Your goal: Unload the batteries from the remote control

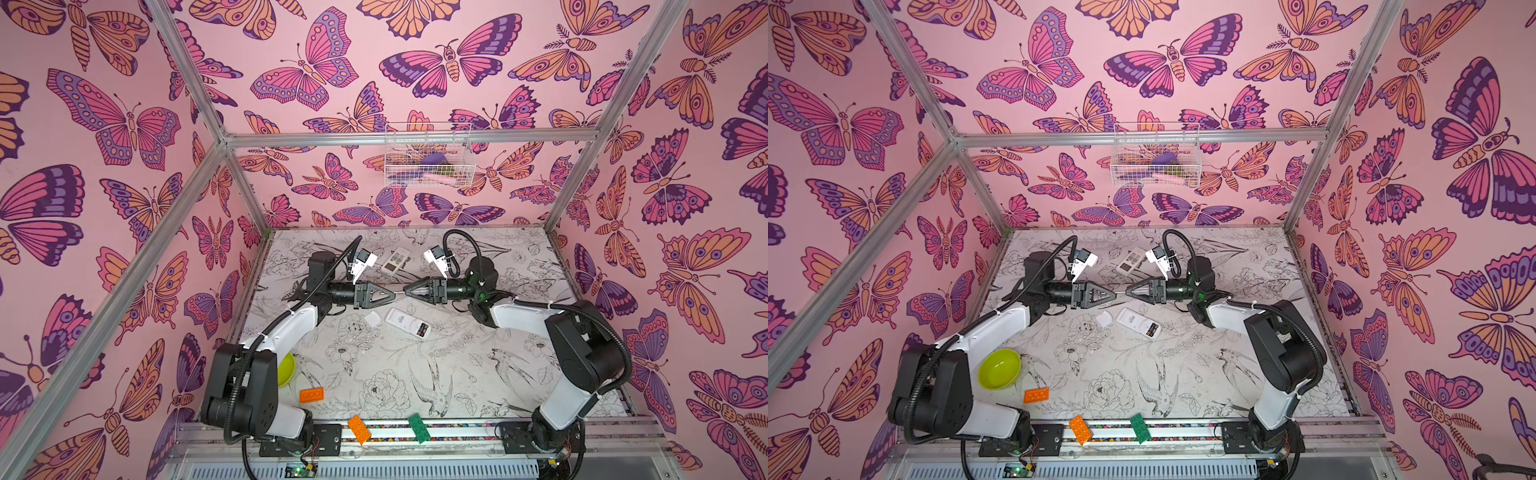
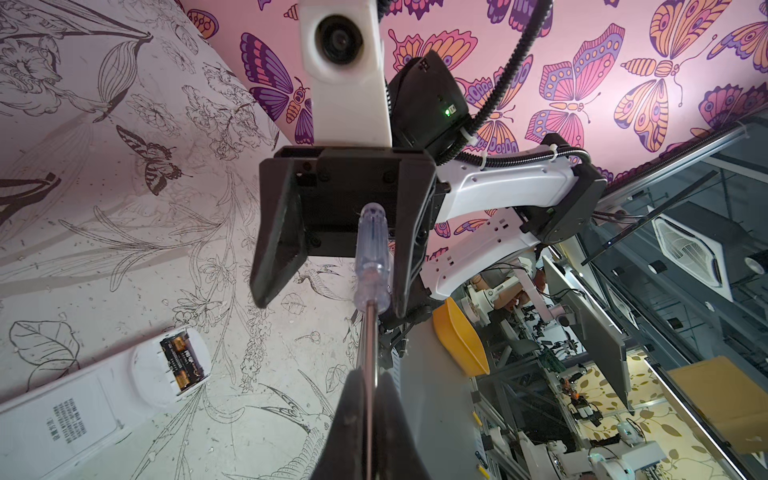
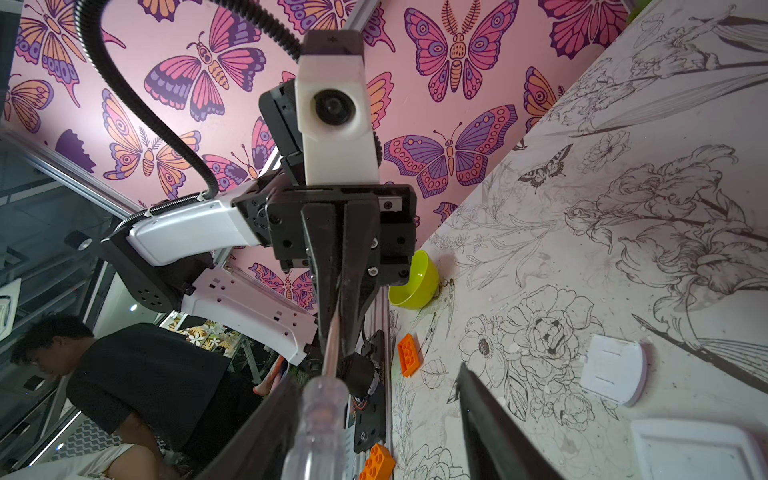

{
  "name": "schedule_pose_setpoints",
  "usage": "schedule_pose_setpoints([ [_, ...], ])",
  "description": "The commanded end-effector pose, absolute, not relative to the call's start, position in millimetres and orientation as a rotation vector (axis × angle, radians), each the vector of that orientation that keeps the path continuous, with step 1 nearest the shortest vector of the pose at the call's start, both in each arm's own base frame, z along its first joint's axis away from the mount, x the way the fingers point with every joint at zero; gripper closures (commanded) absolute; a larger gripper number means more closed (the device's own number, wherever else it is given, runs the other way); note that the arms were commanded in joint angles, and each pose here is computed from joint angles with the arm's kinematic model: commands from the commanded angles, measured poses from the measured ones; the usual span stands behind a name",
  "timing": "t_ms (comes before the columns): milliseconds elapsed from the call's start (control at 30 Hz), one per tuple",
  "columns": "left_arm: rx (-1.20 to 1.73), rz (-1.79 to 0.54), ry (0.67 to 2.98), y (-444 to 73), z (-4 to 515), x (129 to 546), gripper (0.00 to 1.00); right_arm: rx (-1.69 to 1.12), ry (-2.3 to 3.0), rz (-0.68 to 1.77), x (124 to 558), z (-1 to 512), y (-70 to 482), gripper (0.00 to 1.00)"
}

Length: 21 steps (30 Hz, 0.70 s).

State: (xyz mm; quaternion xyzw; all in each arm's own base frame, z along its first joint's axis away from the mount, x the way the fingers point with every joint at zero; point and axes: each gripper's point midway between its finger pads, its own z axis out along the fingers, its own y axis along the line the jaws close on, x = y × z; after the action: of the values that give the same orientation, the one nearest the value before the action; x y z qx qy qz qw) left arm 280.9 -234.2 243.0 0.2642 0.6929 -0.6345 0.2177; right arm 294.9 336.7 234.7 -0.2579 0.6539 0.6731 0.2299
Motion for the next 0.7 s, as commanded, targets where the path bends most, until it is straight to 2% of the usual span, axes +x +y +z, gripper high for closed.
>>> schedule_pose_setpoints([
  [0, 0.785, -1.757, 1.865, -237.6, 253.1, 281.6, 1.00, -0.731, 1.744, 1.855, 292.6, 243.3, 339.7, 0.41],
  [400, 0.763, -1.759, 1.888, -239.7, 246.6, 286.8, 1.00, -0.753, 1.709, 1.905, 284.8, 245.8, 344.3, 0.50],
  [500, 0.759, -1.760, 1.891, -239.4, 244.9, 287.0, 1.00, -0.765, 1.723, 1.916, 282.6, 242.5, 345.7, 0.58],
  [667, 0.778, -1.767, 1.888, -242.9, 243.2, 283.2, 1.00, -0.768, 1.715, 1.894, 281.3, 243.0, 345.9, 0.60],
])
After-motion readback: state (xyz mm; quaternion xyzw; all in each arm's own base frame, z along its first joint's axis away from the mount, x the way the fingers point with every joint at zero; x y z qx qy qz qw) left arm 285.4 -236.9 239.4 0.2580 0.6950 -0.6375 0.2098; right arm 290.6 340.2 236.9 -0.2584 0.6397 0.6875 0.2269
